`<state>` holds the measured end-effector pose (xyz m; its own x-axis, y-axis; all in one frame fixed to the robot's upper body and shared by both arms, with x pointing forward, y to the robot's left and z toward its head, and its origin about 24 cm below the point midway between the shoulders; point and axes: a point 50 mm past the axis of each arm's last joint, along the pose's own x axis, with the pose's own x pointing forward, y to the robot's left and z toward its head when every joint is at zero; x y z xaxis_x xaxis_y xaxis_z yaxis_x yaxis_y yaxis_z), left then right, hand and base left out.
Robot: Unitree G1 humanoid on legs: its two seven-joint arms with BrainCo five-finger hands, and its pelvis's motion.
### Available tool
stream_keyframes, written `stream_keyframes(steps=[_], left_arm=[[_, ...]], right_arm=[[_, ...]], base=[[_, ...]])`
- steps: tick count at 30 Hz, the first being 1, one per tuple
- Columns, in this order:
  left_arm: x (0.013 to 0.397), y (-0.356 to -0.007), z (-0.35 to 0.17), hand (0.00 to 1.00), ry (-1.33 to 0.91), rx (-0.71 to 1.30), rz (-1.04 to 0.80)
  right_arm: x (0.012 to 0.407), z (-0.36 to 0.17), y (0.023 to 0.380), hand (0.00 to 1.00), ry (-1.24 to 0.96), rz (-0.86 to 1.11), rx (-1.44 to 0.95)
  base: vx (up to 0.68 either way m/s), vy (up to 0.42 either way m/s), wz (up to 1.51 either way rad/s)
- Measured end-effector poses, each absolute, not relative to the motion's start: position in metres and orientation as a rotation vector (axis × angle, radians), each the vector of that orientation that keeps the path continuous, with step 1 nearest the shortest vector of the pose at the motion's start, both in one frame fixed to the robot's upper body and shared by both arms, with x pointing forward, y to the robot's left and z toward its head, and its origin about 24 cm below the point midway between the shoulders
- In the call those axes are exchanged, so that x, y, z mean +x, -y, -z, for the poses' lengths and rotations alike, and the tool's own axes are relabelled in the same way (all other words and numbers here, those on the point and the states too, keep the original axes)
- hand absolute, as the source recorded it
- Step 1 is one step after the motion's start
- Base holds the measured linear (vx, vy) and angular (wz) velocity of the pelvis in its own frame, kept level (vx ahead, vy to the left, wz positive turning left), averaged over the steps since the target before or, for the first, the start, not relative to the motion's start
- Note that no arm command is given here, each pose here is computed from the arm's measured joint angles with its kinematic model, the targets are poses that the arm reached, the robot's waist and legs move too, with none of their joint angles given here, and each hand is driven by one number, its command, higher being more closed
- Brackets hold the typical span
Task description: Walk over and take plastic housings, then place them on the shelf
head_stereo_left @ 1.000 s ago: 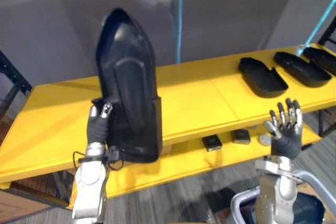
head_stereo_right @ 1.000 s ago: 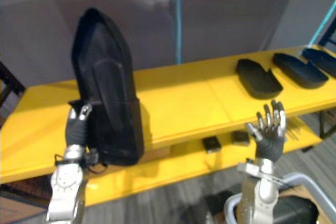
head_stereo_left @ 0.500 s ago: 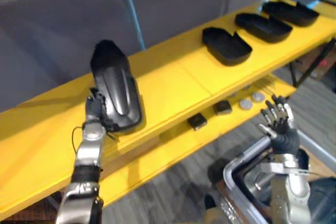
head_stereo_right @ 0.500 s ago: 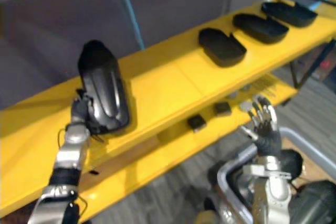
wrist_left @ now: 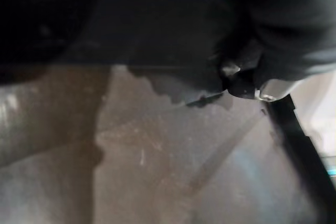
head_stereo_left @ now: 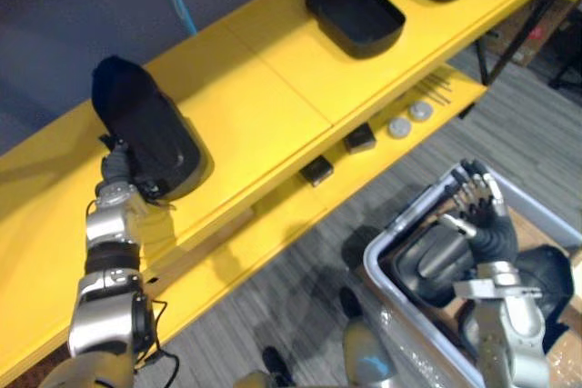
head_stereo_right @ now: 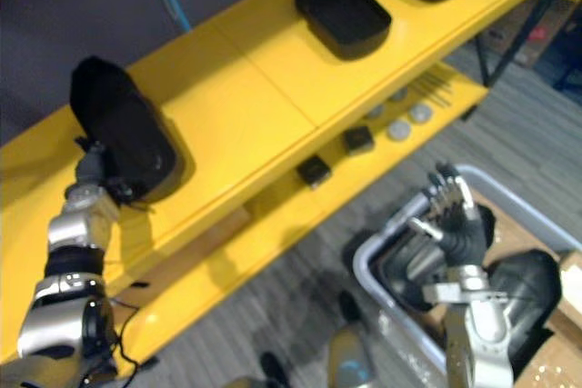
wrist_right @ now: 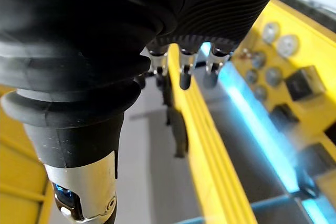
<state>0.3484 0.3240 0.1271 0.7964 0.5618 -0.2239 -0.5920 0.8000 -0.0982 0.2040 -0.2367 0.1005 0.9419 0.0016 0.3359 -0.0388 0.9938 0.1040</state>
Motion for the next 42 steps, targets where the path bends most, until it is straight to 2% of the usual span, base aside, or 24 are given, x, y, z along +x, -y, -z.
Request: stream_keyframes(steps=[3,4,12,28,37,42], left_arm=[[0.349,-0.326,-0.133,1.00,-0.161,-0.189,-0.609],[0.350,-0.327,-0.136,0.00,-0.150,-0.189,-0.611],[0.358,-0.329,-0.161,0.00,-0.104,-0.135,-0.607],[0.359,-0.331,-0.172,0.00,-0.127,0.033,-0.557],[0.344,-0.338,-0.189,0.00,0.014,0.226,-0.602],[0.318,-0.333,-0.183,0.00,0.177,0.271,-0.645]], right_arm=[[0.204,-0.100,0.236,0.00,0.339,-0.014,0.127],[0.203,-0.101,0.236,0.00,0.338,-0.008,0.129],[0.197,-0.099,0.235,0.00,0.328,0.002,0.171],[0.191,-0.086,0.221,0.00,0.279,-0.074,0.206],[0.183,-0.074,0.221,0.00,0.268,-0.065,0.226],[0.182,-0.074,0.222,0.00,0.301,-0.016,0.318]], base=[[-0.04,0.000,0.05],[-0.02,-0.005,0.04],[0.00,0.003,0.01],[0.02,0.004,0.02],[0.03,-0.005,0.07],[0.06,-0.019,0.23]])
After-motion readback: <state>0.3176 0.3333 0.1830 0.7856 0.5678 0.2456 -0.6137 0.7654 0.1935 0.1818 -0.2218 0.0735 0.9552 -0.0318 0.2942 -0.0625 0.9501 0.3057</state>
